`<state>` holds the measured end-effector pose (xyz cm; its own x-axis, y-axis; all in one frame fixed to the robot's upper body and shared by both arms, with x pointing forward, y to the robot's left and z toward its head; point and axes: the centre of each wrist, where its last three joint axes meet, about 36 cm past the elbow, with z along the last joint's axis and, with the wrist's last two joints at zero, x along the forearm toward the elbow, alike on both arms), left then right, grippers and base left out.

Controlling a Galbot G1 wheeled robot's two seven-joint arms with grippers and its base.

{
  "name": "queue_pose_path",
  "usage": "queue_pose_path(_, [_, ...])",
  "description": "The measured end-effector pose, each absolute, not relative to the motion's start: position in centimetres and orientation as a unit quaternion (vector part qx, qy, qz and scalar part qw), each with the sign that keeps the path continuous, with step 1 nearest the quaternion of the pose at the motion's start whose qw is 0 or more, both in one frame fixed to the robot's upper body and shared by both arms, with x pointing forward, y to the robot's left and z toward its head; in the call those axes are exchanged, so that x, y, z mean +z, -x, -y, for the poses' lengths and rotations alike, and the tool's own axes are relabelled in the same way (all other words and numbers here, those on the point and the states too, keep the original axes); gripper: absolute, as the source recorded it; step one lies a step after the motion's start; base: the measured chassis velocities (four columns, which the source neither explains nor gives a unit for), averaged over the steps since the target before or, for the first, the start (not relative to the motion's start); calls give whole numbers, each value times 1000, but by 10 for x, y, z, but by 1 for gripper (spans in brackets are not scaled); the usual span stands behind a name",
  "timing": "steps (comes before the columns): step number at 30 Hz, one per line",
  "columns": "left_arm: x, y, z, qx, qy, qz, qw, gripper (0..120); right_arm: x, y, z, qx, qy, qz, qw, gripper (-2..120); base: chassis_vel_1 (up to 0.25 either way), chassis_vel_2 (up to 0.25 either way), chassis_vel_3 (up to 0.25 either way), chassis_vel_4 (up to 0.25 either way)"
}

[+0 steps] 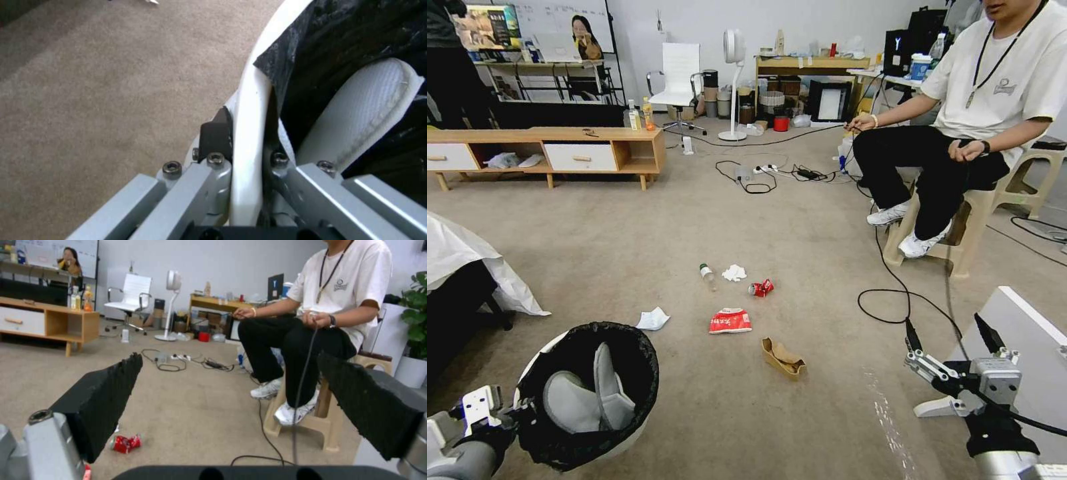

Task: Pick up the trash bin and place the garbage on the floor into it.

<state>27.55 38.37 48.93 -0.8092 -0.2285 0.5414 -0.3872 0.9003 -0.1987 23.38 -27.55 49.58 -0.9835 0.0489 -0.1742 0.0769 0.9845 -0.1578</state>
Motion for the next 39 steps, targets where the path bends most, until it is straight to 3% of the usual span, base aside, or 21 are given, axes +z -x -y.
queue_pose_path(39, [486, -277, -384, 151, -164, 938, 266, 2, 491, -237, 277, -80, -33, -993, 84, 100, 29, 29, 28, 30])
